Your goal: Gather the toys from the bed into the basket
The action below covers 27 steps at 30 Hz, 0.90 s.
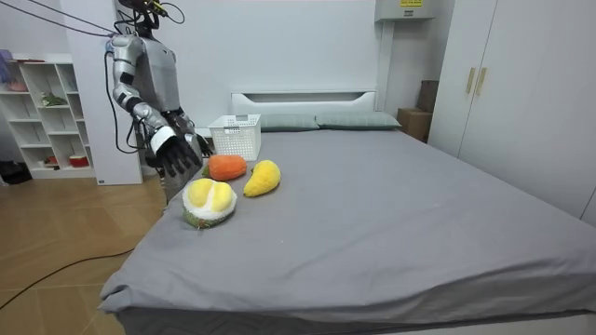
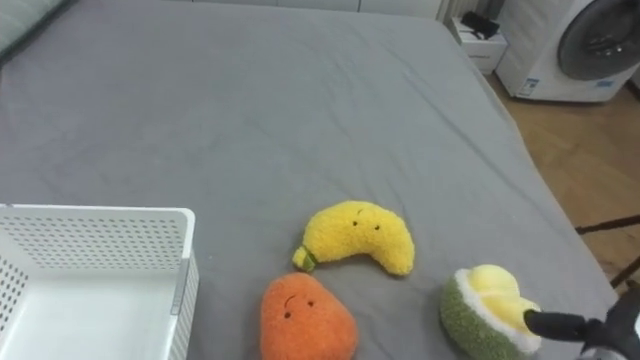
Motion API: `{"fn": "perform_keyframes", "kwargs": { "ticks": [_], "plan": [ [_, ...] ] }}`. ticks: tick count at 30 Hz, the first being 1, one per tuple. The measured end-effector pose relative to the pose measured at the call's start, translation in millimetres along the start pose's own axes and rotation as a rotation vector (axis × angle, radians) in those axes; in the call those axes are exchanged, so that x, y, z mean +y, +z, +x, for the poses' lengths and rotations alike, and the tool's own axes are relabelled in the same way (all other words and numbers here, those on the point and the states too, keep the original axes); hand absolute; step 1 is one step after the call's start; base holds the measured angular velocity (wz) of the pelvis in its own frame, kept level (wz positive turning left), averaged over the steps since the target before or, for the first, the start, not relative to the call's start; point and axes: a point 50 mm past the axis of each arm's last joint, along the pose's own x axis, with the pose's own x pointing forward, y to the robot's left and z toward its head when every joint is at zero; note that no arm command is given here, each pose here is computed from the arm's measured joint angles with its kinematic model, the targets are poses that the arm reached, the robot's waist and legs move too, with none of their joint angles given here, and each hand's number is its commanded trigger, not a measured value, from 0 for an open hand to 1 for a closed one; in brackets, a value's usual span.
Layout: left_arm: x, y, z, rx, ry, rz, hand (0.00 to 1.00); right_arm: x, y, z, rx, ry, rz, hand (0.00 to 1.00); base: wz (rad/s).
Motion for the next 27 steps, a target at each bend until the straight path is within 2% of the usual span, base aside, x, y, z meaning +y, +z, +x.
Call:
{"fn": "perform_keyframes", "kwargs": {
  "ticks": [7, 18, 27],
  "plan": [
    [1.3, -2.0, -1.5, -0.014, 0.007, -0.004, 0.0, 18.9, 0.0, -3.6, -0.017, 0.108, -0.086, 0.0, 0.1],
    [2.3, -5.8, -0.5, -0.002, -0.015, 0.004, 0.0, 30.4, -64.2, -13.7, 0.204, 0.289, -0.35, 0.0, 0.17],
    [5.8, -7.8, 0.9, 0.006, -0.021, 0.024, 0.0, 26.9, -81.7, -17.6, 0.221, 0.371, -0.577, 0.0, 0.05]
  ]
}}
